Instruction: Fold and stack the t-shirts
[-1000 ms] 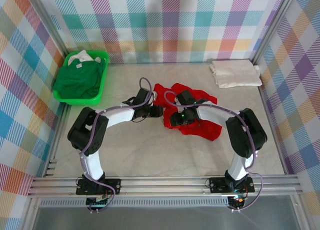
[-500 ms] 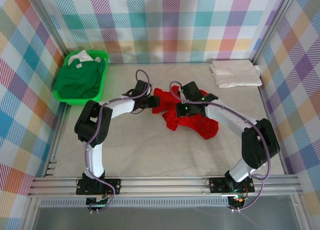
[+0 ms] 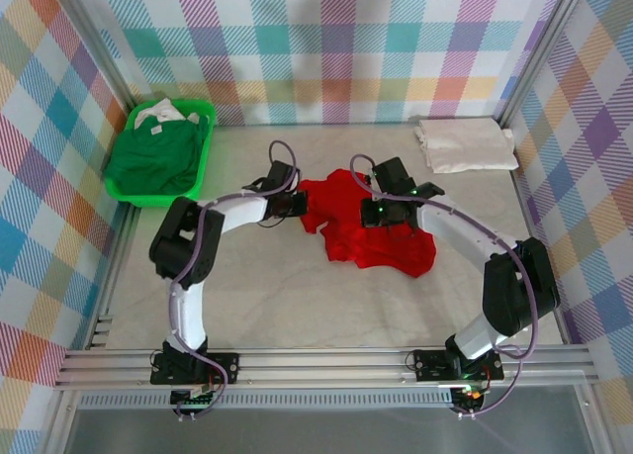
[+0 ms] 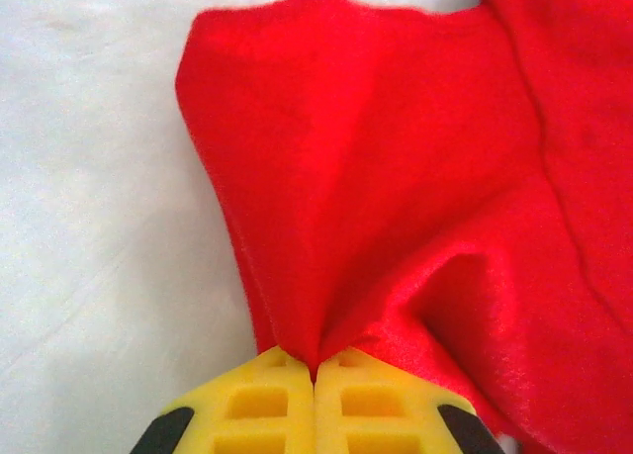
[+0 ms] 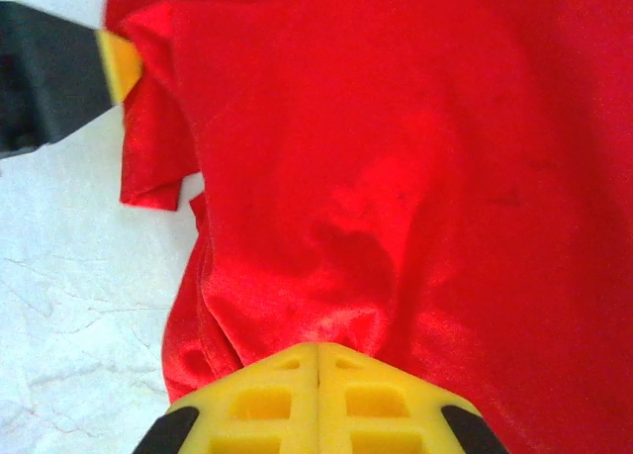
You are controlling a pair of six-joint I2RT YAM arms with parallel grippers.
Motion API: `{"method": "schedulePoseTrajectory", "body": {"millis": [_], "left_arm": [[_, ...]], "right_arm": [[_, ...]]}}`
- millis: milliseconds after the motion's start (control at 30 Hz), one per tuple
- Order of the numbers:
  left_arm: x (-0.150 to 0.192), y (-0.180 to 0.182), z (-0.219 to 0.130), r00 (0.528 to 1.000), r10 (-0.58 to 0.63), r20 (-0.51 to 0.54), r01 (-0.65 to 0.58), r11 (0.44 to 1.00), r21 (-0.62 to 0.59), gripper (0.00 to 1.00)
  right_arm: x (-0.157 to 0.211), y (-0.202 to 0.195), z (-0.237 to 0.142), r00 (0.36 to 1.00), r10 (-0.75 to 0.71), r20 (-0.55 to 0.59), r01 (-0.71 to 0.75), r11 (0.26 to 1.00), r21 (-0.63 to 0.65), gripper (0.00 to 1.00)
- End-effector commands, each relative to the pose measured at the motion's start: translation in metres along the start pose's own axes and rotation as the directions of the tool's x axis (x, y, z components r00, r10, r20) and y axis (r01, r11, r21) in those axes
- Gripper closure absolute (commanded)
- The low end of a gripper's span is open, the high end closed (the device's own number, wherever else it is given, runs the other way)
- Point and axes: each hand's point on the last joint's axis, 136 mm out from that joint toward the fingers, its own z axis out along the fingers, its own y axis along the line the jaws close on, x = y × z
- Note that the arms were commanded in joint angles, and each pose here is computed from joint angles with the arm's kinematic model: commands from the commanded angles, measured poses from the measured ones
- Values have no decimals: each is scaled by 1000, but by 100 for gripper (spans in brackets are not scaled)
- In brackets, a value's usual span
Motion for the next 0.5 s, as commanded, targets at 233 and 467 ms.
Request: {"method": "schedulePoseTrajectory", "body": {"millis": [233, 467], "left_arm": [[-67, 25, -183, 932, 64, 356, -2, 985, -172, 100], [-59, 29, -209, 936, 137, 325, -68, 974, -215, 100]], "right_arm": [[16, -3, -2, 998, 46, -33, -48, 998, -49, 59], [47, 47, 1, 993, -101, -58, 77, 942, -327, 50]]}}
